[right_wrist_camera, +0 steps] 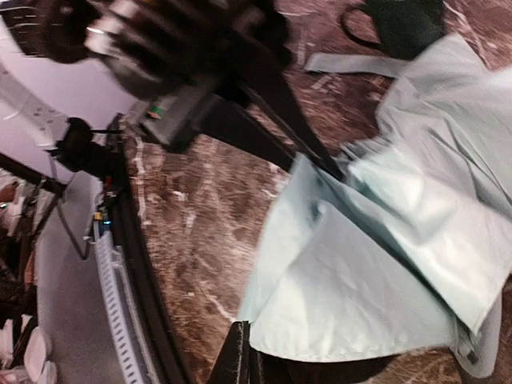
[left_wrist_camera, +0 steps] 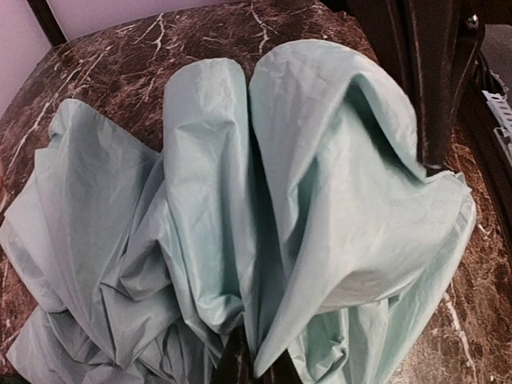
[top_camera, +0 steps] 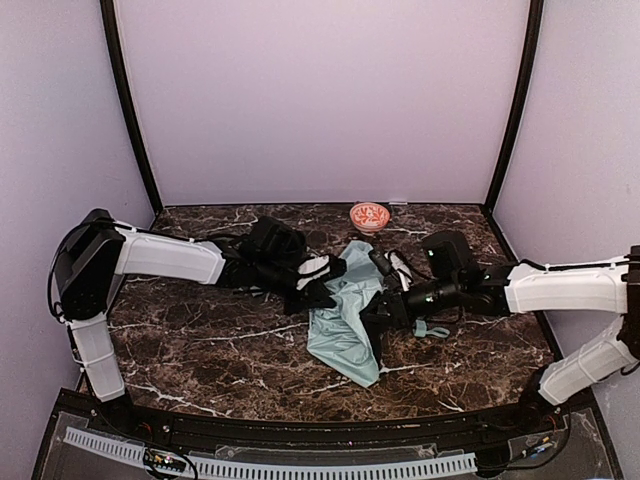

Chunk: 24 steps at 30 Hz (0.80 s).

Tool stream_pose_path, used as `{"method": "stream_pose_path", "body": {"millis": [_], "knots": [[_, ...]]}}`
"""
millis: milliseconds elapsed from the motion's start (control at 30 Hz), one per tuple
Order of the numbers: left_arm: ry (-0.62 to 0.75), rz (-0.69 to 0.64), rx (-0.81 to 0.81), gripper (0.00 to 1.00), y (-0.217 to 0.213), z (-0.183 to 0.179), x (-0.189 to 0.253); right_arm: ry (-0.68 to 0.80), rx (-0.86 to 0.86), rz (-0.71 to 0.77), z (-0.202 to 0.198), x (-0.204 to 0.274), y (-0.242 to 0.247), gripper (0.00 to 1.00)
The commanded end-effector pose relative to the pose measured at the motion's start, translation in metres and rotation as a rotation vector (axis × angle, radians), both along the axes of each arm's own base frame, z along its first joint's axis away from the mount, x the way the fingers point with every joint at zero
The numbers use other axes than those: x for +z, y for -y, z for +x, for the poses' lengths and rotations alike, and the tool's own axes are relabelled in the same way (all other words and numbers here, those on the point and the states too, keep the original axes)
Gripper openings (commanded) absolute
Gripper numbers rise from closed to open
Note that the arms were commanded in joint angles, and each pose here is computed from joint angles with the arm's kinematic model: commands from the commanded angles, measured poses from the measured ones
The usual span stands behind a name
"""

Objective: Put away the umbrella

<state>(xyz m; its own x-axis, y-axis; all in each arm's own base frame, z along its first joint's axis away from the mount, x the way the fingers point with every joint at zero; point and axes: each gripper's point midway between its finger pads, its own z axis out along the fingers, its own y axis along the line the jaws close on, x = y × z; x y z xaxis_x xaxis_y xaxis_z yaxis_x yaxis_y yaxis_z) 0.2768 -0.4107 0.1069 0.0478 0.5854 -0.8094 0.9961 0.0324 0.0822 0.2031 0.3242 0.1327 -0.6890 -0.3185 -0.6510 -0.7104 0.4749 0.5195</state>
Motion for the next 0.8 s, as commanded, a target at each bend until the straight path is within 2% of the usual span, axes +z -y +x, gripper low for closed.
{"method": "stream_pose_path", "body": {"millis": [0,100,200,367,467,567,767], "knots": [[-0.110,-0.072,-0.146,0.00,0.000,-0.041,0.024,0.058,0.251,0.282,-0.035,0.072,-0.024,0.01],[-0.140,-0.102,-0.234,0.00,0.007,-0.065,0.032,0.074,0.251,0.272,-0.032,0.073,-0.024,0.00],[-0.136,-0.098,-0.250,0.00,0.009,-0.071,0.037,0.074,0.196,0.222,-0.019,0.061,-0.015,0.00],[-0.168,-0.058,-0.306,0.00,-0.002,-0.086,0.044,0.065,0.202,0.274,-0.021,0.065,0.004,0.00],[-0.176,-0.066,-0.351,0.00,-0.007,-0.096,0.049,0.110,0.105,0.255,-0.001,0.060,0.026,0.00],[-0.220,-0.057,-0.355,0.00,-0.002,-0.083,0.040,0.125,0.031,0.258,0.027,0.055,0.034,0.00],[-0.322,-0.024,-0.309,0.00,0.011,-0.038,0.000,0.122,0.043,0.256,0.061,0.038,0.013,0.00]]}}
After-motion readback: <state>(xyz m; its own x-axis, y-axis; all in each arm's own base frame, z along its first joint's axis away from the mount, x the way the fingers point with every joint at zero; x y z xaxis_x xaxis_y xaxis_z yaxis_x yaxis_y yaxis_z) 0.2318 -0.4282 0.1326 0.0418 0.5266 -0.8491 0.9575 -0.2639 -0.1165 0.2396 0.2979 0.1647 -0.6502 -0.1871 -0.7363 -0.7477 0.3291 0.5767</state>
